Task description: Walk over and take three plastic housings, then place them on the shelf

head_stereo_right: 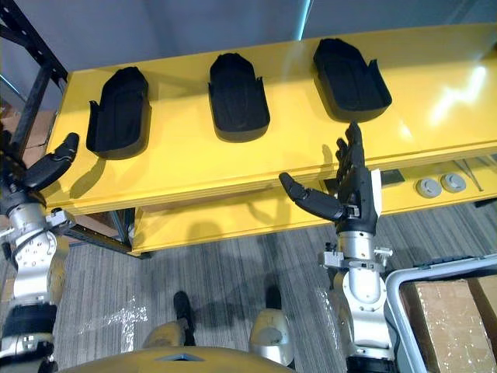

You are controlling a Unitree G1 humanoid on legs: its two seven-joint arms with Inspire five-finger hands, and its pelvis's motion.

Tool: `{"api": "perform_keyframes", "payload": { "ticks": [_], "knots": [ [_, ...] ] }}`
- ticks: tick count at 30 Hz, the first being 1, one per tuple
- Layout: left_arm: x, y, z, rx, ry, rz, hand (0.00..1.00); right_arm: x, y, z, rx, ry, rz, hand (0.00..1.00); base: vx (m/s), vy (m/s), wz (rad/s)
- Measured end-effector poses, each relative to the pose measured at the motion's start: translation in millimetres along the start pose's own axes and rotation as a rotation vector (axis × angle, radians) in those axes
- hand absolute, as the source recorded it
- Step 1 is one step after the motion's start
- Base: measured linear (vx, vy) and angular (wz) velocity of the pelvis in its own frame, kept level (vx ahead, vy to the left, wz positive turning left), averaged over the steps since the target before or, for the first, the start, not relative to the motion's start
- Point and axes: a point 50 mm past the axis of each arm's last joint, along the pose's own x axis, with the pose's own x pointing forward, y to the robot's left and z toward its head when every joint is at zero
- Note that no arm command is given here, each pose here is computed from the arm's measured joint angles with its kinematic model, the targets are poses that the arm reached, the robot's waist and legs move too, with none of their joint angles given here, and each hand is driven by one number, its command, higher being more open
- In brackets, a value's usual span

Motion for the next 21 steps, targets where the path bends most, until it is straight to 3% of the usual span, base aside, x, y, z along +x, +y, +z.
{"api": "perform_keyframes", "payload": {
  "ticks": [4, 8, 11, 13, 17, 21],
  "knots": [
    [-39, 2, 12, -0.081, -0.010, -0.034, 1.00, -19, -3, -19, 0.021, 0.105, -0.064, 1.00, 0.04, -0.008, 0.04],
    [-76, 9, 4, -0.068, 0.093, -0.080, 1.00, -43, -14, -29, 0.010, 0.186, -0.147, 1.00, 0.00, -0.005, 0.02],
    [-97, 23, -3, -0.039, 0.181, -0.058, 1.00, -64, -29, -36, -0.117, 0.240, -0.257, 1.00, -0.01, -0.005, 0.07],
    [-113, 38, -9, -0.056, 0.265, 0.016, 1.00, -87, -44, -43, -0.242, 0.306, -0.362, 1.00, 0.00, 0.000, 0.07],
    [-140, 57, -22, 0.015, 0.389, 0.148, 1.00, -124, -65, -60, -0.291, 0.449, -0.527, 1.00, -0.01, -0.005, 0.11],
    [-179, 80, -65, 0.161, 0.630, 0.281, 1.00, -172, -72, -100, -0.321, 0.724, -0.565, 1.00, -0.01, -0.008, 0.12]
  ]
}}
